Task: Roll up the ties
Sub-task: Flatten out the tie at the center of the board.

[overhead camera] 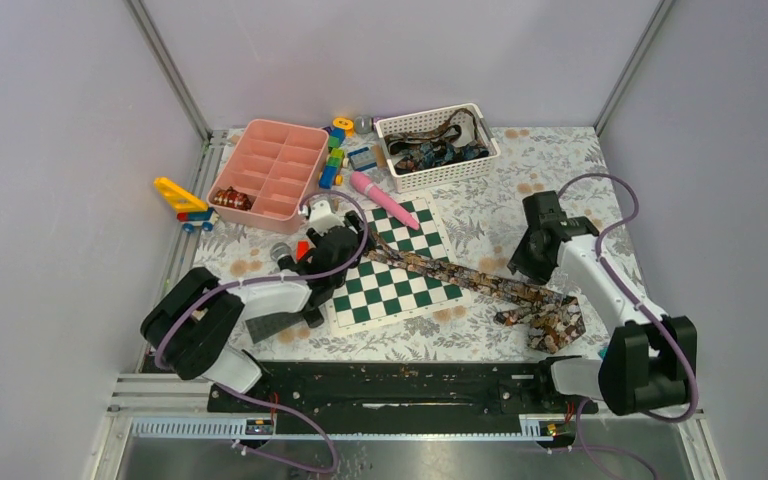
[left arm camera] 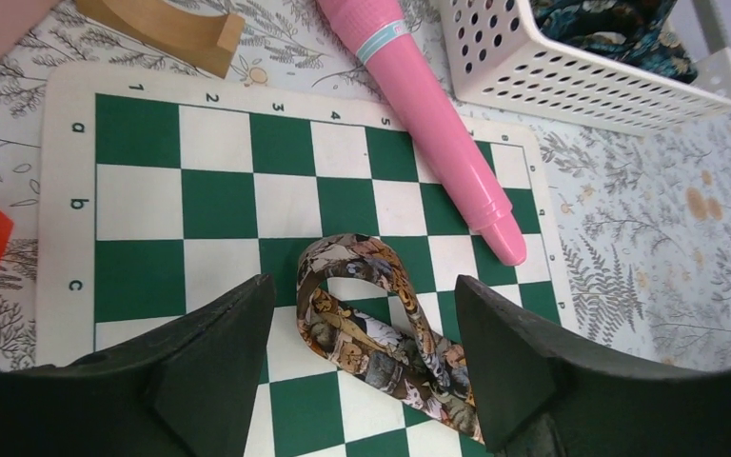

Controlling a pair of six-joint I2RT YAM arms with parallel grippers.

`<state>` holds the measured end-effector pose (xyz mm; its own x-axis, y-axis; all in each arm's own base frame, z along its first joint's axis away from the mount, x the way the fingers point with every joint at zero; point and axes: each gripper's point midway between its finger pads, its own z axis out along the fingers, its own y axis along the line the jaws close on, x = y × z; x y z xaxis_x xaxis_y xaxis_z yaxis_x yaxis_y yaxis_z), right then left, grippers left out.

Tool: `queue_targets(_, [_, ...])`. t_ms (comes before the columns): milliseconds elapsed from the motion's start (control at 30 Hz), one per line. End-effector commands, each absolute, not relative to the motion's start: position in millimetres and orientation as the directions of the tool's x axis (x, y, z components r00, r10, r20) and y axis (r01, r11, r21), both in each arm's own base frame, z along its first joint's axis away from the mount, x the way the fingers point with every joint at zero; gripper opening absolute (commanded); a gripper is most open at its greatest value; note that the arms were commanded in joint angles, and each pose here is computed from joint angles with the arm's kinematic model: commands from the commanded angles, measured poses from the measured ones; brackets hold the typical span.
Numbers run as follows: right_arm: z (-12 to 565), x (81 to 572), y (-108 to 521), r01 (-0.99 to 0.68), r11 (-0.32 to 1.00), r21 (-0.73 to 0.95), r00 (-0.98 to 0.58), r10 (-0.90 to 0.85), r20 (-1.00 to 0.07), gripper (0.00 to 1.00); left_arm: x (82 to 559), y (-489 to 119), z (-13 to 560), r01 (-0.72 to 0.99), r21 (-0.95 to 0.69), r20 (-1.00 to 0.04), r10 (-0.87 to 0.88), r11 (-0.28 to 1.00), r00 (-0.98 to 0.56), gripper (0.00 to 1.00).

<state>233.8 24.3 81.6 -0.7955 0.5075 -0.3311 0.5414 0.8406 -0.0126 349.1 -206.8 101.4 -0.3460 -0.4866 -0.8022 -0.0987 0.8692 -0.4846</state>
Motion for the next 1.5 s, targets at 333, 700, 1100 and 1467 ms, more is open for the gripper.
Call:
queue_targets(333, [121, 289, 126, 0.214, 0.887, 0.409, -0.832, 0.385, -0.4, 0.44, 387, -215, 102, -0.214, -0.377, -0.818, -0.432, 0.901, -0.379, 0.7])
queue_targets(700, [109, 285, 130, 0.205, 0.884, 0.42, -0.846, 0.375, -0.378, 0.44, 384, -206, 70, -0.293, -0.332, -0.774, -0.437, 0.896, -0.458, 0.67])
queue_targets(1100, [102, 283, 130, 0.203, 0.887, 0.414, -0.857, 0.366, -0.364, 0.44, 380, -213, 60, -0.27, -0.389, -0.734, -0.473, 0.881, -0.488, 0.58])
queue_targets(1467, [99, 284, 135, 0.195, 0.882, 0.429, -0.864, 0.361, -0.35, 0.44, 372, -217, 61, -0.248, -0.434, -0.705, -0.498, 0.866, -0.505, 0.61])
